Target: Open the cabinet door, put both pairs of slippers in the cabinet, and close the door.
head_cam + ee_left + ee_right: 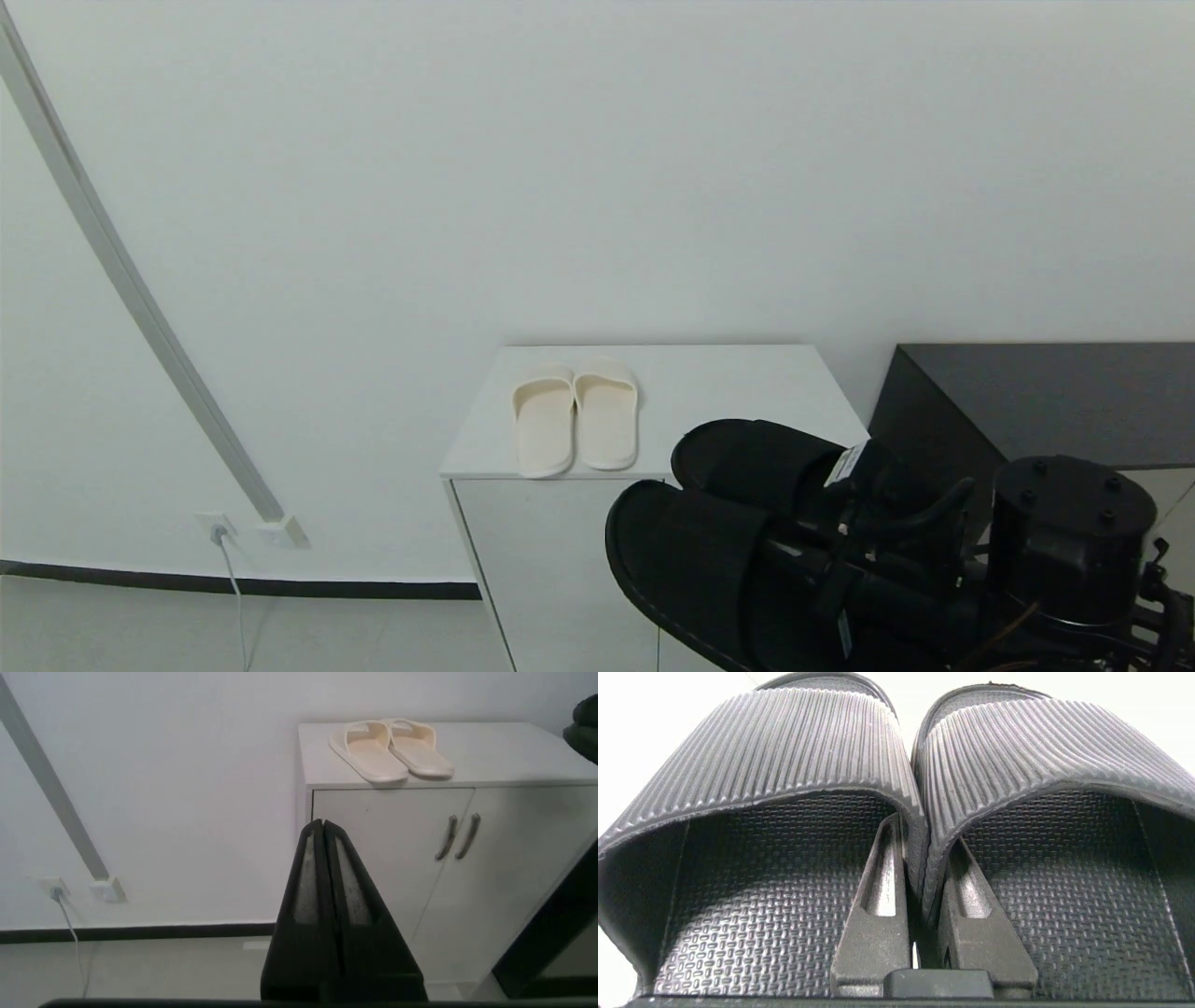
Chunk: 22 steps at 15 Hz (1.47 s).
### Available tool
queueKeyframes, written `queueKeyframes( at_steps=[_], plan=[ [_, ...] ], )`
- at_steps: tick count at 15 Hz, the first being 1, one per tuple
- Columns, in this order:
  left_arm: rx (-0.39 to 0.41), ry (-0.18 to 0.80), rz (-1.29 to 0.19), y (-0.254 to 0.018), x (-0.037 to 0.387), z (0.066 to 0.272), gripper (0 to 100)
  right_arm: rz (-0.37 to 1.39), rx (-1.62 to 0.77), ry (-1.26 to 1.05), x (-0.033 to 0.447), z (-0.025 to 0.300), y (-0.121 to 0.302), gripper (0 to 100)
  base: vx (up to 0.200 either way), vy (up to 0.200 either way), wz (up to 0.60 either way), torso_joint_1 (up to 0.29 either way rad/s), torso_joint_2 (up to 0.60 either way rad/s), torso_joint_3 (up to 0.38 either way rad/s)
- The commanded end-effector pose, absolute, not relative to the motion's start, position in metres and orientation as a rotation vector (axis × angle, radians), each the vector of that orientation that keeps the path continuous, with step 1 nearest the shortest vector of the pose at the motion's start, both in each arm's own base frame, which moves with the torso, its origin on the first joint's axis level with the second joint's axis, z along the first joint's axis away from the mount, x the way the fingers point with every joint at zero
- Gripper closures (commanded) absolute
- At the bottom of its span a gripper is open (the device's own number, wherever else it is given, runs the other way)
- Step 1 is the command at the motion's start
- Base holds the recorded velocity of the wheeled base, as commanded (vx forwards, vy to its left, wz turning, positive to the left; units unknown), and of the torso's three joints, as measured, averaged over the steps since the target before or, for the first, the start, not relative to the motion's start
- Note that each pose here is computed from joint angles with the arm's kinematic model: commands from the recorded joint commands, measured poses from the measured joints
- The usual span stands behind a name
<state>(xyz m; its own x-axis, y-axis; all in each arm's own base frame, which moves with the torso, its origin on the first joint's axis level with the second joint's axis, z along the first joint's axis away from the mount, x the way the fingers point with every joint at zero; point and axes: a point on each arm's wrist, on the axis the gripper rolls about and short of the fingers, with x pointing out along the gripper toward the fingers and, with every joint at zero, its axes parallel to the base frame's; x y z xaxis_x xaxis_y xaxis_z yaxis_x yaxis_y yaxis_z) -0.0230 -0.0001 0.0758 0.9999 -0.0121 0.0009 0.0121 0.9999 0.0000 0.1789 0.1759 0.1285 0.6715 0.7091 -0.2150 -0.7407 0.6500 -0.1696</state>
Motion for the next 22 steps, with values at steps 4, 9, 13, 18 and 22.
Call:
queueKeyframes(
  at_steps=[4, 9, 13, 18, 22],
  plan=[
    [0.000, 0.000, -0.012, -0.0001, -0.0229, 0.0757, 100, 0.823, -0.259, 0.151, 0.1814, 0.1237, 0.1766, 100, 0.000, 0.000, 0.00, 0.000, 0.00, 0.000],
    [0.000, 0.000, -0.012, -0.0001, -0.0229, 0.0757, 100, 0.823, -0.264, 0.163, 0.1812, 0.1208, 0.1764, 100, 0.000, 0.000, 0.00, 0.000, 0.00, 0.000],
    [0.000, 0.000, -0.012, -0.0001, -0.0229, 0.0757, 100, 0.824, -0.270, 0.174, 0.1810, 0.1179, 0.1761, 100, 0.000, 0.000, 0.00, -0.080, 0.17, 0.090],
    [0.002, 0.000, -0.015, -0.0001, -0.0229, 0.0757, 0, 0.825, -0.274, 0.176, 0.1809, 0.1172, 0.1761, 100, 0.000, 0.000, 0.00, -0.148, 0.34, 0.180],
    [0.003, 0.000, -0.015, -0.0001, -0.0229, 0.0757, 0, 0.822, -0.276, 0.180, 0.1798, 0.1162, 0.1750, 100, 0.000, 0.000, 0.00, -0.161, 0.35, 0.193]
  ],
)
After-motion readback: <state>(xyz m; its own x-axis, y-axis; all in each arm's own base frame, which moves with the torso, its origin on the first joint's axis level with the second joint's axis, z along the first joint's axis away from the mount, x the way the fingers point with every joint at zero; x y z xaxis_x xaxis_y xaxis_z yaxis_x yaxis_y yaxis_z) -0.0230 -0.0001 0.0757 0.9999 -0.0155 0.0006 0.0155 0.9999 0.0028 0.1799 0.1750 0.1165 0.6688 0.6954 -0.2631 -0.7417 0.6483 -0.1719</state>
